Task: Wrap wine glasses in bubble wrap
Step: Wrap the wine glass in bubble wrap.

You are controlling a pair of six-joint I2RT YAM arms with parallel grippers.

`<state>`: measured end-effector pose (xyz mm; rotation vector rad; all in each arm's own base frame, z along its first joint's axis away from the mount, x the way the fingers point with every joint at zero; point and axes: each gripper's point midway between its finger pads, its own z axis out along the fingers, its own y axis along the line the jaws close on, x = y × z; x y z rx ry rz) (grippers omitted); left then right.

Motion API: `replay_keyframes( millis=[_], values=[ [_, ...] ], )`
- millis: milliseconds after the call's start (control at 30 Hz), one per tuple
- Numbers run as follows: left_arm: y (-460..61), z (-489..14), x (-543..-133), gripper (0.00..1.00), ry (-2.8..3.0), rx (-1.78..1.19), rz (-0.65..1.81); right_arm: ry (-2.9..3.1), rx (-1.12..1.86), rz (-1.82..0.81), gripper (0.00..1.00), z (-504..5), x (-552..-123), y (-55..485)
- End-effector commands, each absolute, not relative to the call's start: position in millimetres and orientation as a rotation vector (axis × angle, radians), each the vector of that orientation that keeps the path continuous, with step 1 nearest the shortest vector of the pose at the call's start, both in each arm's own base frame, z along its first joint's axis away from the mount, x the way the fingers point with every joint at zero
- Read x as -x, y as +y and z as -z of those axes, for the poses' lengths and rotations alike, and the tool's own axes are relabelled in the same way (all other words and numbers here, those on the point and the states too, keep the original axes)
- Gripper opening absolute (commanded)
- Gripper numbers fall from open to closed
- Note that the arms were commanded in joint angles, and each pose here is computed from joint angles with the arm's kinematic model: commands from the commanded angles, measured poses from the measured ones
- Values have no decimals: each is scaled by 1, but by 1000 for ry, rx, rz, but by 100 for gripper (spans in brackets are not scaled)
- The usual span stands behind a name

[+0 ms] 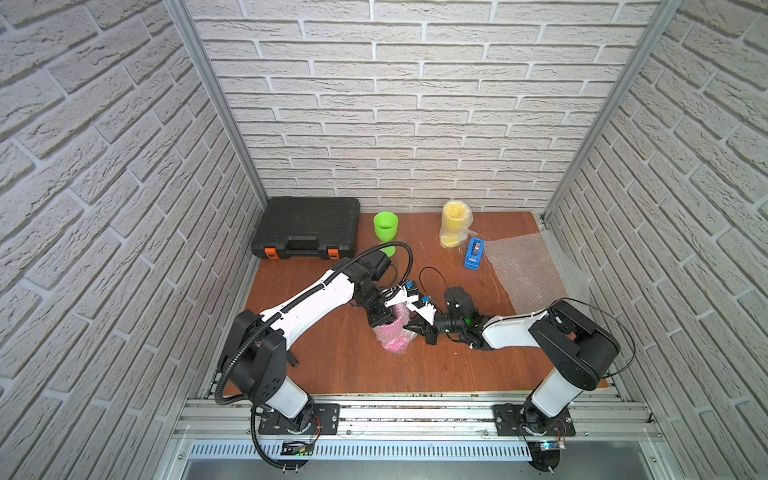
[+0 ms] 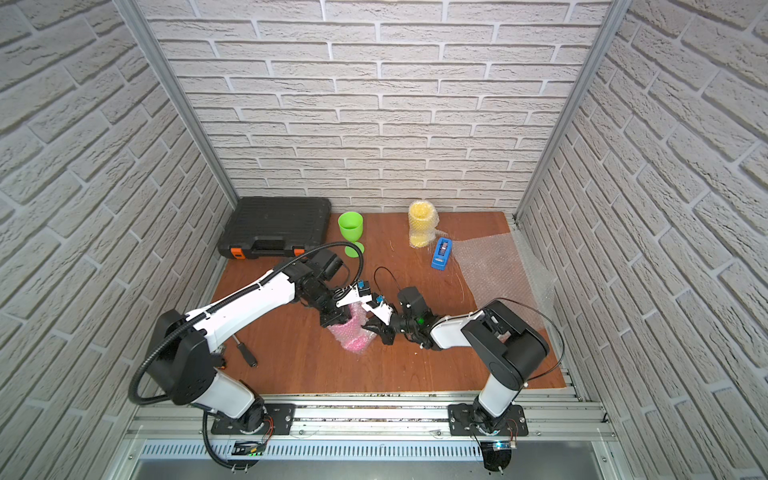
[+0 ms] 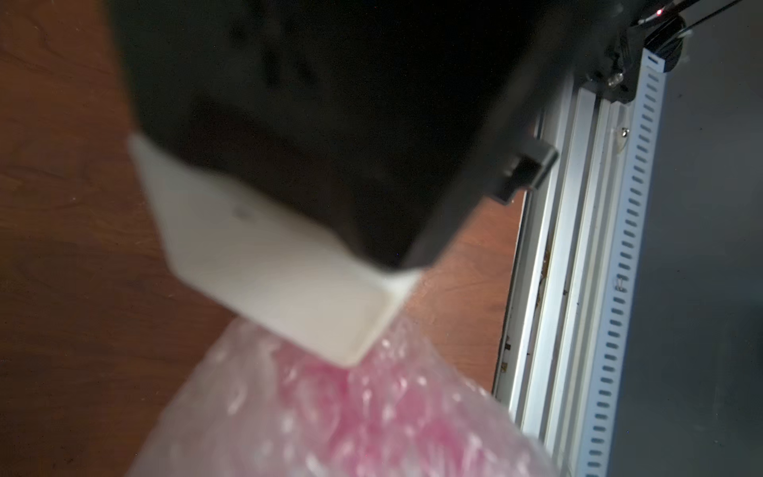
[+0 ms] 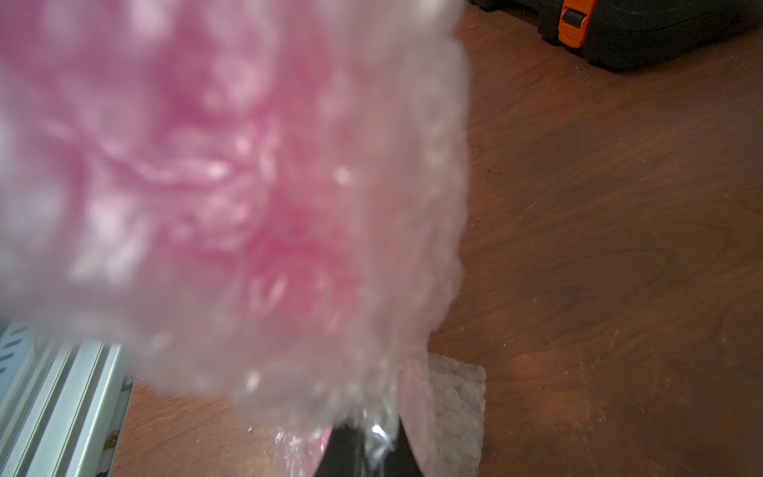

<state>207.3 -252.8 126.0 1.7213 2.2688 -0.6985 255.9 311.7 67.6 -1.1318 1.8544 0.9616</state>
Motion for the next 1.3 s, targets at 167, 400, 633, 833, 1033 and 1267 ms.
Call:
replay_keyframes(
  millis=[167,400,633,833,1033,1267],
  values=[
    [-226,-69,-193,26,2549,-1754,570,1801,1033,-876,3,-77,-269,301],
    [-234,-133,-212,49,2403,-1658,517,1795,1030,-863,3,-74,-267,296],
    [-238,-199,-221,56,2272,-1563,497,1804,1034,-860,3,-73,-265,294],
    [-251,-209,-224,51,2258,-1551,548,1810,1042,-860,3,-73,-264,294],
    [-263,-192,-234,49,2282,-1522,559,1812,1052,-863,3,-74,-264,295],
    [-283,-148,-243,48,2342,-1471,631,1821,1049,-862,3,-71,-265,295]
  ],
)
